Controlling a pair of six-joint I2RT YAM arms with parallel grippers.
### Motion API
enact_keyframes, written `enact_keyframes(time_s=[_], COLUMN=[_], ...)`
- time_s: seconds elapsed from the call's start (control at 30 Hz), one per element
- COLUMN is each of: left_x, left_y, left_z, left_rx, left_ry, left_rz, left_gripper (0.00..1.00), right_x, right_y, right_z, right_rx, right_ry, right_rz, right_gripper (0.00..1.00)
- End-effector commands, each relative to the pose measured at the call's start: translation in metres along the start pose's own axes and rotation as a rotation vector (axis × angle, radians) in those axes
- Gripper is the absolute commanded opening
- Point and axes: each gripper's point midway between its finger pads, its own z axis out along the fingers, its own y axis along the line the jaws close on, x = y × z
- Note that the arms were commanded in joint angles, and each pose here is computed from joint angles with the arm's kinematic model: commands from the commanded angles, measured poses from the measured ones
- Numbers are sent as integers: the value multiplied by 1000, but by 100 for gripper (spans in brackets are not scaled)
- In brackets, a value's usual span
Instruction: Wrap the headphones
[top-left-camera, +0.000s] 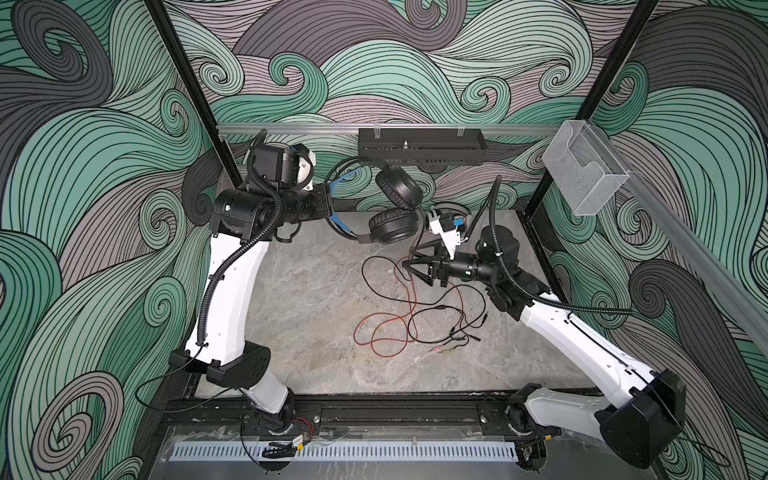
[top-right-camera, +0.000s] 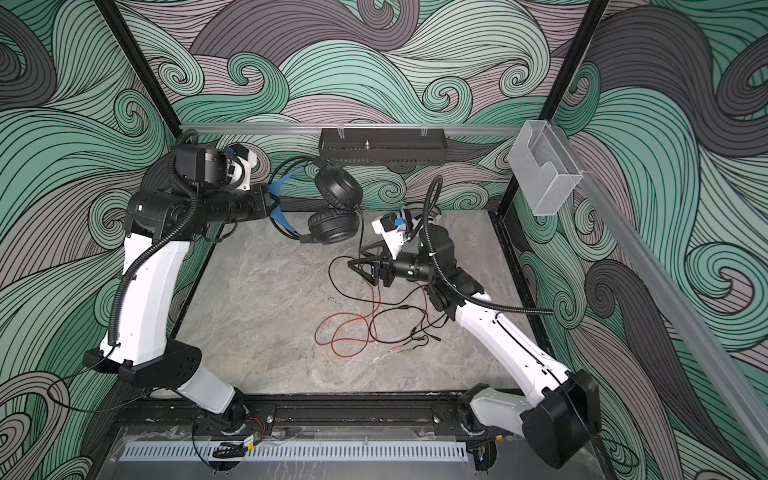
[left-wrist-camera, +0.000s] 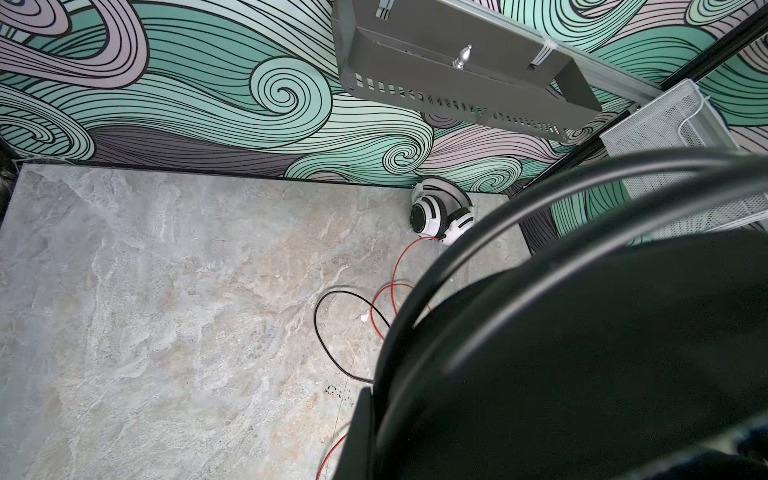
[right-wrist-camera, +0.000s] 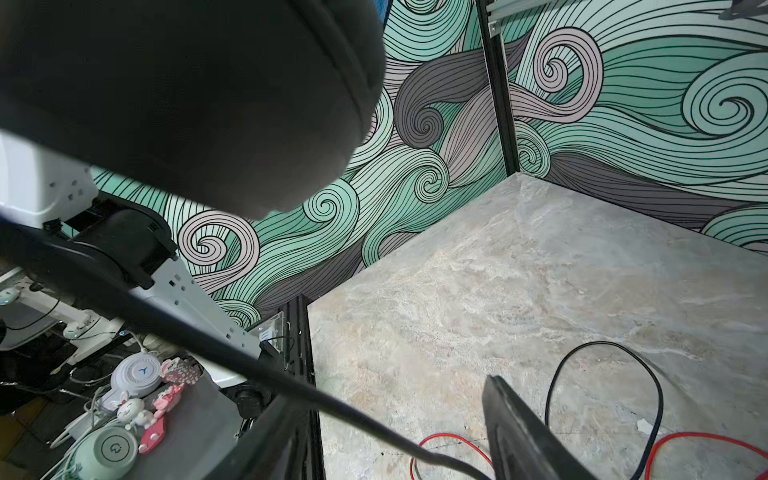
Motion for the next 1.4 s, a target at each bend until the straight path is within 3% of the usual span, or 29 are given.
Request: enact_keyframes(time_s=[0.0,0.47,0.63,0.9,1.07,1.37], left_x=[-11,-18,-19,-18,-17,-14], left_y=[-20,-28,-28,-22,-19,-17], left_z=[-19,-23,-24,-23,-22,-17], left_rx=[88,140,154,156,157,170], left_ry=[-44,-56,-52,-42,-38,-26], left_rz=[-42,-90,-114,-155,-171,-195], left_gripper=[0,0,0,0,0,0], right_x=[1,19,18,25,28,26], right_y=[4,-15,-20,-26,-20,-12], right_z=[1,22,26,38,46,54], right_rx=[-38,-67,-63,-98,-130,-178], right_ry=[-17,-7,-12,-20,-8,-16], right_rz=[-2,52,49,73,63,76], right_gripper=[68,68,74,71,80,74])
